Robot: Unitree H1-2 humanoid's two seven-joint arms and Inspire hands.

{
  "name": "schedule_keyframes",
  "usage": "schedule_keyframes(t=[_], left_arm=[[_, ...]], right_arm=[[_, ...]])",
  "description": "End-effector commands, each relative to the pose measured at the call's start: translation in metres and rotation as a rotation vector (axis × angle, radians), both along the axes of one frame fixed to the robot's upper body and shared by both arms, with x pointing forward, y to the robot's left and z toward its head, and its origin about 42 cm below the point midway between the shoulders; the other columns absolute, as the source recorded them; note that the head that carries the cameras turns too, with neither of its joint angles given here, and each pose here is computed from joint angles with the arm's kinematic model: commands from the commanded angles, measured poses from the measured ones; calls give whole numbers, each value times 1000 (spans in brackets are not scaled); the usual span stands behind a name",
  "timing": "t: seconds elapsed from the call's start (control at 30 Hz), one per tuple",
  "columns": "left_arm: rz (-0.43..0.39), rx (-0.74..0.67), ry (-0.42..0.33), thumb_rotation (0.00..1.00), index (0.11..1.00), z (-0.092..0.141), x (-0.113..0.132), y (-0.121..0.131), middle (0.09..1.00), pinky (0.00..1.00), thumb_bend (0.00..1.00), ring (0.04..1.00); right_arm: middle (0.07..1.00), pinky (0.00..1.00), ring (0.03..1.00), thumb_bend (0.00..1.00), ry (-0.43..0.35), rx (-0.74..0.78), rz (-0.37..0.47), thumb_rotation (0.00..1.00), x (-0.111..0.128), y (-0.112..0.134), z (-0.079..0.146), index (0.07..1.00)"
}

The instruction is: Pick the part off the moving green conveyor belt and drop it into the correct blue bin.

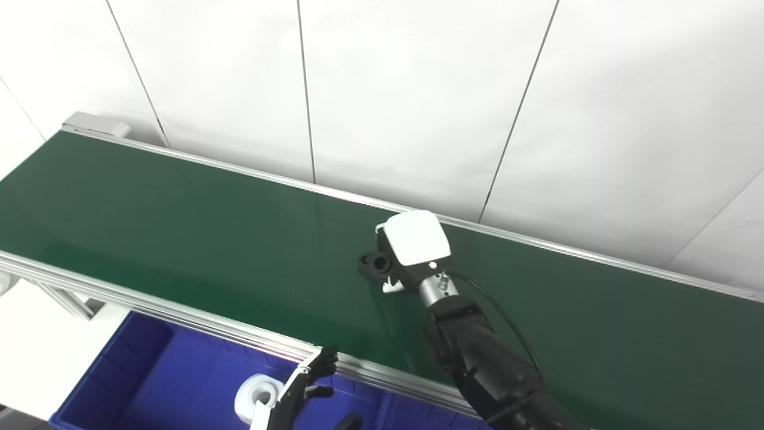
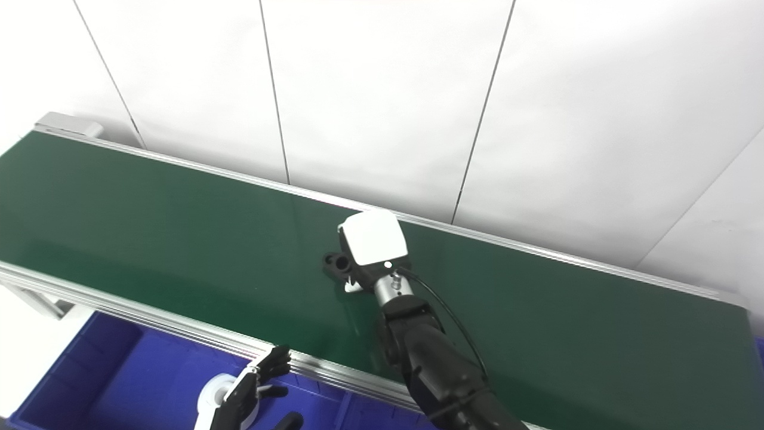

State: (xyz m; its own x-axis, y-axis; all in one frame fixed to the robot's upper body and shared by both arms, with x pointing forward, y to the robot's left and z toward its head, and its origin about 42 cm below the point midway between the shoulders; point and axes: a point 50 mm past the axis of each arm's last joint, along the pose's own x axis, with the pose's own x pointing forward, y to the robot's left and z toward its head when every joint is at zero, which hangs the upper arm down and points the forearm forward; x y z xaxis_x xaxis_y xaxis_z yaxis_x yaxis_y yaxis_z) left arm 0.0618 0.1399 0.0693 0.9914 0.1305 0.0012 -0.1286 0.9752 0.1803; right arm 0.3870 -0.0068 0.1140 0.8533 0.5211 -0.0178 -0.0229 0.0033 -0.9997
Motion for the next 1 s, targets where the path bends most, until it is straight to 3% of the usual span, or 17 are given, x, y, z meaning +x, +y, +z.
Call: schedule_keyframes(t=[0.0, 0.17, 0.2, 0.27, 0.4, 0.63, 0.77, 0.97], left_arm=[[-52, -290, -35, 720, 828, 50, -1, -103, 832, 705, 586, 793], [-43, -288, -29, 731, 836, 56, 2, -85, 841, 728, 554, 799], [-41, -287, -23, 737, 838, 57, 2, -81, 843, 731, 552, 797], [-44, -283, -16, 761, 844, 60, 3, -74, 843, 737, 550, 794], [-52, -289, -13, 834, 877, 63, 7, -58, 851, 796, 586, 802], [-44, -285, -26, 912, 913, 69, 16, -35, 867, 868, 511, 833], [-56, -265, -28, 963, 930, 73, 21, -23, 882, 890, 500, 851], [-103, -262, 3, 993, 987, 85, 26, -7, 934, 953, 546, 905]], right_arm=[[291, 112, 175, 516, 26, 50, 73, 116, -13, -1, 17, 490], [318, 120, 181, 511, -45, 39, 142, 121, -35, -12, 47, 488], [392, 121, 182, 519, -54, 30, 153, 62, -38, -14, 51, 487], [454, 113, 174, 526, -74, 34, 175, 12, -48, -24, 58, 486], [469, 103, 162, 528, -83, 34, 181, 0, -62, -36, 69, 485], [470, 102, 164, 529, -86, 3, 191, 0, -103, -62, 81, 483], [470, 88, 156, 530, -47, -19, 180, 0, -133, -77, 80, 483], [470, 84, 149, 531, 75, -81, 159, 0, -174, -90, 80, 483]])
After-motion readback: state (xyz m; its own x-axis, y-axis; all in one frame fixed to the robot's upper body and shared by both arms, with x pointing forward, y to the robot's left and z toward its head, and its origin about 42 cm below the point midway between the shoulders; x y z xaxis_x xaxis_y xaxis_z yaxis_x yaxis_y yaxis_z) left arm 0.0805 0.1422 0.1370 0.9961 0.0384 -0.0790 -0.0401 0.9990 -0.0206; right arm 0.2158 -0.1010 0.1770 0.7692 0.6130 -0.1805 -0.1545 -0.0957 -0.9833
